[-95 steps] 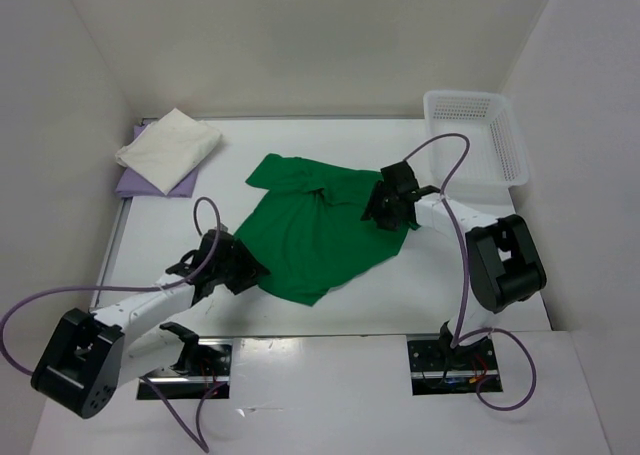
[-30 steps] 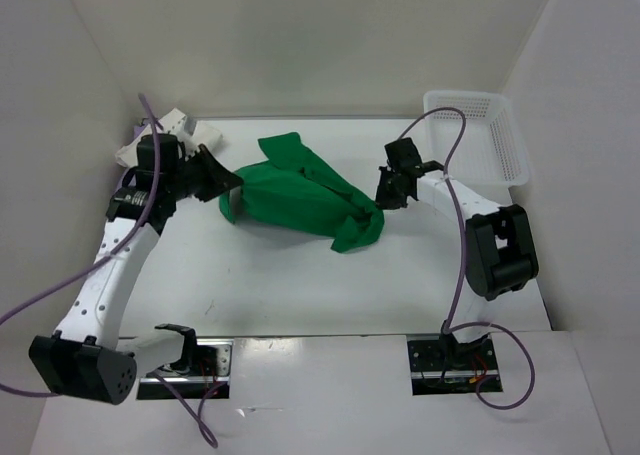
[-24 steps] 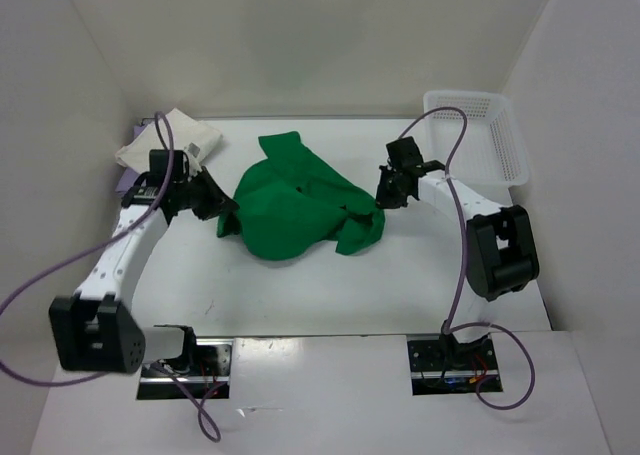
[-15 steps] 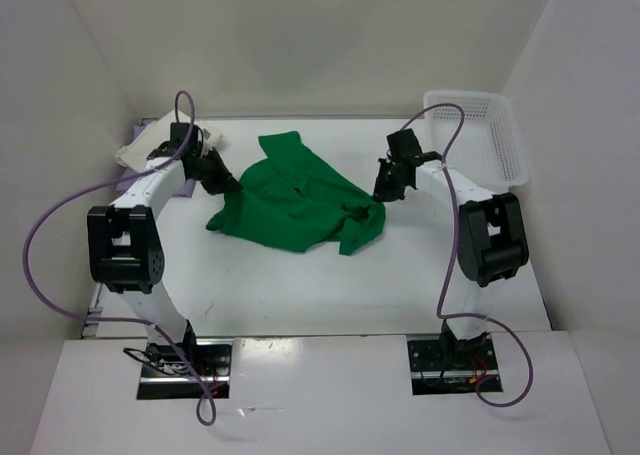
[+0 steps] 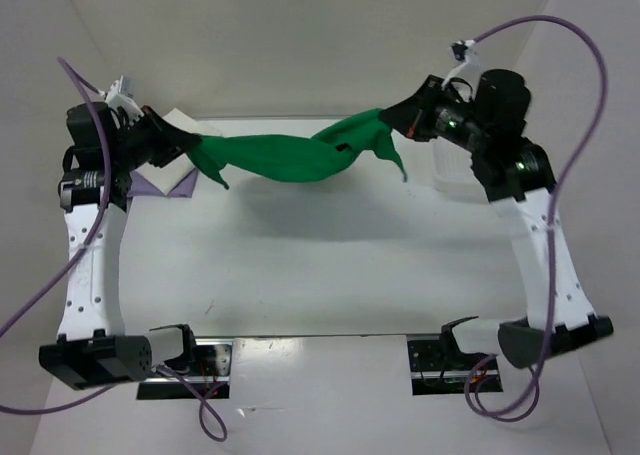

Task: Fold and stack the t-shirts
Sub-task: Flatten out the tshirt

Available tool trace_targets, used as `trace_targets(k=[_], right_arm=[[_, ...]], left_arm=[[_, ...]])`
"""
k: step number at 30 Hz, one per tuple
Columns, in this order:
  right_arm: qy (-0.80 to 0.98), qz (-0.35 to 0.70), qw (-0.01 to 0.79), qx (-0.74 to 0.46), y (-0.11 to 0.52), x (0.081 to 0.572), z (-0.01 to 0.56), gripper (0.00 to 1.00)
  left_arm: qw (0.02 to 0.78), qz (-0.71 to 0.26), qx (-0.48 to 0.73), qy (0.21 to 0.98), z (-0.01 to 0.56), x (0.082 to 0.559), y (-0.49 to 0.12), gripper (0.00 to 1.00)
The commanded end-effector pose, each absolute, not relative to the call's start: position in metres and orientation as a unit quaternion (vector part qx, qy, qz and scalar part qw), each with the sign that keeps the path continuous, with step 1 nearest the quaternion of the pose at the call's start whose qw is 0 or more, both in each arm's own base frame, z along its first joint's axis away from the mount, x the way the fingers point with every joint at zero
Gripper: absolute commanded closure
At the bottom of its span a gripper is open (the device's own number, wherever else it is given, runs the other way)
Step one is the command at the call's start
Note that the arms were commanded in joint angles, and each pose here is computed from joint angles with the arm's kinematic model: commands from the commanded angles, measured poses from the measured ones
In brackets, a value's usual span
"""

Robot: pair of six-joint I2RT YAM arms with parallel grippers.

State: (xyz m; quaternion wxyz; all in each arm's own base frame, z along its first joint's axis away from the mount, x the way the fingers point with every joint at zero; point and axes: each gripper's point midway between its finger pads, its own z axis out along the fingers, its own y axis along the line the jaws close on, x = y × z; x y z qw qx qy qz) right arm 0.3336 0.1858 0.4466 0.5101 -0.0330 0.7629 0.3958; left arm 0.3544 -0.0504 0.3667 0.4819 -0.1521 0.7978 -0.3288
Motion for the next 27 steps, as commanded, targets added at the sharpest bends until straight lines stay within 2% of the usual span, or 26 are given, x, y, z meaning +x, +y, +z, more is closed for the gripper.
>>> trace_targets(k=[1,3,4,6,7,10,13,19,21,27], right_arm=[[0.764,0.431,0.479,-0.048,0.187,0.298,0.448,1.00],[0.779,0.428,0.458,-0.035,0.180,0.294,0.422,1.00],[0.808,0.420,0.414,-0.011,0.175,0.300,0.373,1.00],[0.825,0.405,0.392,0.040,0.151,0.318,0.324,1.00],[0.850,0.387,0.348,0.076,0.141,0.323,0.270,1.00],[0.883,0.337,0.297,0.134,0.119,0.346,0.191,1.00],[0.893,0.315,0.280,0.156,0.114,0.368,0.156,1.00],[0.903,0.284,0.273,0.170,0.107,0.415,0.132,1.00],[0.906,0.270,0.274,0.177,0.102,0.420,0.126,1.00],[0.910,0.238,0.272,0.202,0.092,0.446,0.102,1.00]], left_arm=[[0.446,-0.339,-0.128,0.818,0.343,0.342,-0.061,0.94],[0.423,-0.338,-0.128,0.831,0.321,0.338,-0.062,0.94],[0.418,-0.326,-0.121,0.839,0.307,0.338,-0.060,0.94],[0.371,-0.299,-0.149,0.866,0.252,0.337,-0.052,0.94],[0.354,-0.292,-0.156,0.875,0.234,0.335,-0.050,0.94],[0.329,-0.283,-0.170,0.885,0.196,0.349,-0.045,0.94],[0.296,-0.294,-0.189,0.889,0.160,0.373,-0.044,0.94],[0.258,-0.289,-0.197,0.900,0.117,0.427,-0.046,0.94],[0.263,-0.290,-0.199,0.898,0.118,0.444,-0.044,0.94],[0.243,-0.267,-0.228,0.904,0.073,0.483,-0.036,0.87]])
